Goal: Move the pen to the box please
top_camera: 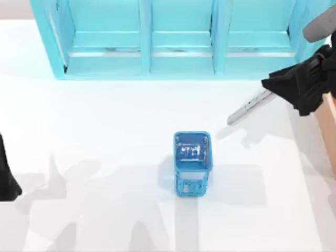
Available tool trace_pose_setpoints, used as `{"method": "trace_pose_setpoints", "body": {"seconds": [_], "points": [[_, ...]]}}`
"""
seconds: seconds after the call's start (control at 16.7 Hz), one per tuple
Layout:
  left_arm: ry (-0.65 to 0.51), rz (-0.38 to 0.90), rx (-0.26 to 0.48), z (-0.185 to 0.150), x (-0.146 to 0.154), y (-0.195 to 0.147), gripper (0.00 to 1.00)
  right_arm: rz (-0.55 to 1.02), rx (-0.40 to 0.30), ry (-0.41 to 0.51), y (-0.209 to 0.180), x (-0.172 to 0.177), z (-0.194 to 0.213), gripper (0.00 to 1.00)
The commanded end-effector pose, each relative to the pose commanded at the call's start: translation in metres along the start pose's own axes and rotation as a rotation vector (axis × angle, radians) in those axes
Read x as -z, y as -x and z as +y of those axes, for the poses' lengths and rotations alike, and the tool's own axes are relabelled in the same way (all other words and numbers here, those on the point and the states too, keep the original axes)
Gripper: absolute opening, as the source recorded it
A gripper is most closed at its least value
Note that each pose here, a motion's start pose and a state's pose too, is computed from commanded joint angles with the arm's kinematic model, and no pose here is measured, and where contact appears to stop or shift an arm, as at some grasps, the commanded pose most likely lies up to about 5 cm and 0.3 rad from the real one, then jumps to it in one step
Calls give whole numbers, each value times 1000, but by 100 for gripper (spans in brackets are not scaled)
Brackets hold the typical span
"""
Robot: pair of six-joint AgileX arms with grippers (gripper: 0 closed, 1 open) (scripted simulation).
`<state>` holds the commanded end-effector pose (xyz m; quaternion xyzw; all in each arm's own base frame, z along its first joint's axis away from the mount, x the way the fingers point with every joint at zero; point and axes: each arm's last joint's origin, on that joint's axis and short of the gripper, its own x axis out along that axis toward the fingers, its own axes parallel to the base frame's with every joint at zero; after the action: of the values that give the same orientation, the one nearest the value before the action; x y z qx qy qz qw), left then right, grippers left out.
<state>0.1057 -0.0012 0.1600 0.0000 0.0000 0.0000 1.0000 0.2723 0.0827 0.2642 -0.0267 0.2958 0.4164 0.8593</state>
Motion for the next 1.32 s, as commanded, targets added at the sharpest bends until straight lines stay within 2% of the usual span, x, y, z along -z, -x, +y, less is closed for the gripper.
{"method": "trace_pose_setpoints", "body": {"seconds": [0.36, 0.48, 0.66, 1.02, 1.2, 1.32], "points": [[0, 0, 0, 0, 0, 0, 100, -1, 0, 0, 5, 0, 0, 0], [0, 0, 0, 0, 0, 0, 100, 7, 38, 5, 11, -4, -5, 0], [0, 0, 0, 0, 0, 0, 100, 57, 160, -17, 33, -10, -22, 0], [0, 0, 0, 0, 0, 0, 100, 270, 460, -142, 105, -9, -53, 0], [0, 0, 0, 0, 0, 0, 100, 375, 566, -196, 137, -4, -56, 0], [0, 0, 0, 0, 0, 0, 100, 405, 607, -207, 150, -4, -55, 0]]}}
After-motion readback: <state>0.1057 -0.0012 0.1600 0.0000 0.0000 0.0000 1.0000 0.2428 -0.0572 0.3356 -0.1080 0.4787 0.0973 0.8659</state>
